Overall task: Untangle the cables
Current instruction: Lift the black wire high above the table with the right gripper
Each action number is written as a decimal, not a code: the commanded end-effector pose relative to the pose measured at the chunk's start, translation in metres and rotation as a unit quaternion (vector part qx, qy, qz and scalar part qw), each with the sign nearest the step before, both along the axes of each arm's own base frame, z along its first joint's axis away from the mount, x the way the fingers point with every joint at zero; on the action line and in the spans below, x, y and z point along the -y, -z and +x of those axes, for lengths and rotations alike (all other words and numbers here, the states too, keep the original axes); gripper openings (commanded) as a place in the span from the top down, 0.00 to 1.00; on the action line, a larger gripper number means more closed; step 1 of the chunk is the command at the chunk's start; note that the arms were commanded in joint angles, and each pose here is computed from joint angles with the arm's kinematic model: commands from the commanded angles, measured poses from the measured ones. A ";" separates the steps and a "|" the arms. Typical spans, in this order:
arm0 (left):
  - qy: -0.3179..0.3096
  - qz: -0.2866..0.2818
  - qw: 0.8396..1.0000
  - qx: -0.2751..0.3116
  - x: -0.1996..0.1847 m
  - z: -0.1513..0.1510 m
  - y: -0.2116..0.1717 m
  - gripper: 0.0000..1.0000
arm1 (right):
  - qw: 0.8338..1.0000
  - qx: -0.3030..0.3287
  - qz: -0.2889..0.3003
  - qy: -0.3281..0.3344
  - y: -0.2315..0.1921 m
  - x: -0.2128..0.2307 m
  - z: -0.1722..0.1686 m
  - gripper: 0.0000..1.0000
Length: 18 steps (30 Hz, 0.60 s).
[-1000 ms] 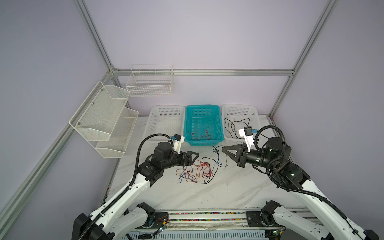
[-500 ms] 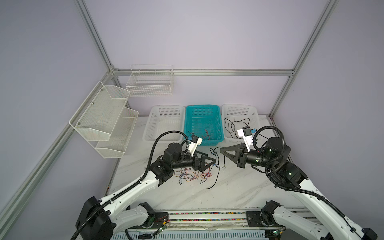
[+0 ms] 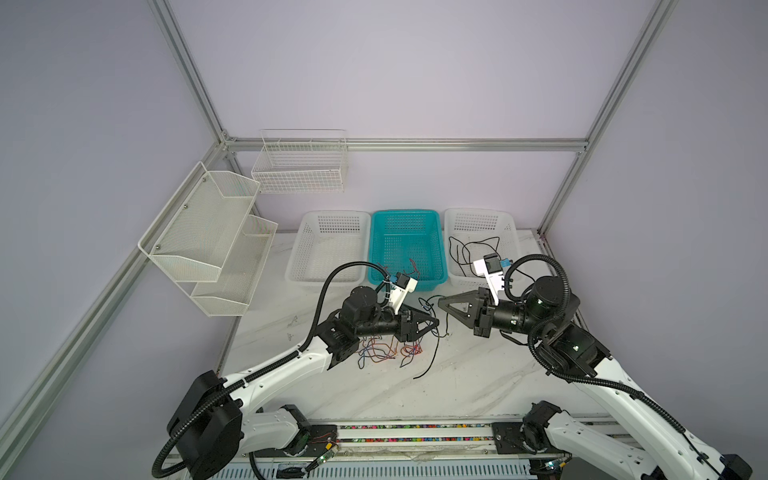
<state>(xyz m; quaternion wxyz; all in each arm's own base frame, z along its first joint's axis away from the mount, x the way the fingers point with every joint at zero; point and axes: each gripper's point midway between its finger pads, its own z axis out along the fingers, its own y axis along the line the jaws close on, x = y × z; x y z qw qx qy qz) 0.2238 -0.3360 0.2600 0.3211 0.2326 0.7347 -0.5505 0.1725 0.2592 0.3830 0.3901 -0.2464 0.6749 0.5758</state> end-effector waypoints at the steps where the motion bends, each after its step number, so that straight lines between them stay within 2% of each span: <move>1: 0.008 -0.020 1.000 0.016 0.004 -0.001 -0.009 0.66 | 0.999 0.027 0.023 -0.003 -0.017 0.004 -0.006 1.00; 9: 0.006 -0.004 1.000 0.001 0.005 0.001 0.009 0.99 | 0.999 0.039 0.020 0.013 -0.022 0.009 -0.005 1.00; 18: -0.007 0.056 0.998 -0.024 -0.002 0.001 0.052 1.00 | 0.997 0.060 0.030 0.037 -0.041 0.018 -0.008 1.00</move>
